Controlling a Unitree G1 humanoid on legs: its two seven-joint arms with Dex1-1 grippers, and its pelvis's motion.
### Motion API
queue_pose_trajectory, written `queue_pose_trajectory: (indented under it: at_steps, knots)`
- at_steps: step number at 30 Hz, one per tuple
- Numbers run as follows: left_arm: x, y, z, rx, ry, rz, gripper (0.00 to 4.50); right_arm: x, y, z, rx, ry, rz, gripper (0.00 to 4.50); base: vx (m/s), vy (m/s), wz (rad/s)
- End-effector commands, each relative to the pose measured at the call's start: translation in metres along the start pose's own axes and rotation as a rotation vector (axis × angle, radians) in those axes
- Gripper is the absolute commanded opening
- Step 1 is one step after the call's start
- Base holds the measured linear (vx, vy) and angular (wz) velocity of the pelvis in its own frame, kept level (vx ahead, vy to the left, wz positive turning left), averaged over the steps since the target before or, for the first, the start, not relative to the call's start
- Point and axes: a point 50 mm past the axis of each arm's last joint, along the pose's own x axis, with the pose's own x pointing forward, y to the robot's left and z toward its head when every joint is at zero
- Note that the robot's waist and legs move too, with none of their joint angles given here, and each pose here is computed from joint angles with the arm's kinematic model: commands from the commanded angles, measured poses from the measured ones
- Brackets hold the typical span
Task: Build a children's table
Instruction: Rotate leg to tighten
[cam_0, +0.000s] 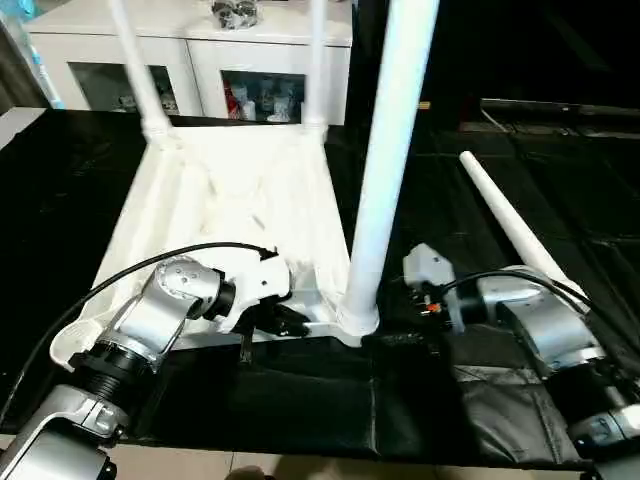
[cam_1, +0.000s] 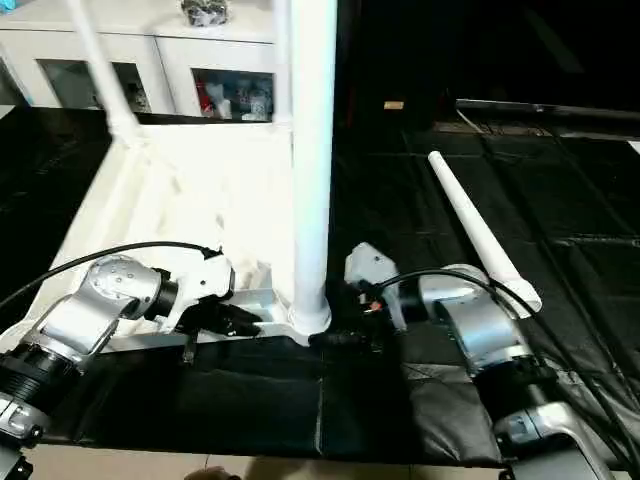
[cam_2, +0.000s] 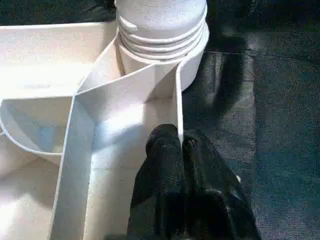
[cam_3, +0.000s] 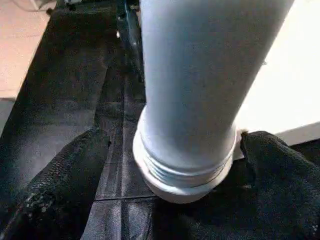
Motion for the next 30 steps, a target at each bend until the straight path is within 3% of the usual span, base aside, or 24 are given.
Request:
queue_pose_trajectory:
  at_steps: [1, 4, 20, 30]
  knots:
    - [0.008, -0.005, 0.003, 0.047, 0.032, -0.075, 0.0, 0.001, -0.004, 0.005, -0.023, 0.007, -0.006, 4.47, 0.0, 0.0, 0.0]
    - [0.009, -0.005, 0.003, 0.054, 0.035, -0.082, 0.0, 0.002, -0.005, 0.006, -0.018, 0.004, -0.01, 4.47, 0.0, 0.0, 0.0]
    - [0.011, -0.009, 0.001, 0.079, 0.046, -0.115, 0.0, 0.008, -0.01, 0.005, -0.011, -0.004, -0.01, 2.96, 0.0, 0.0, 0.0]
    - [0.01, -0.011, -0.001, 0.083, 0.059, -0.131, 0.0, 0.012, -0.011, 0.008, -0.023, -0.032, 0.009, 2.72, 0.0, 0.0, 0.0]
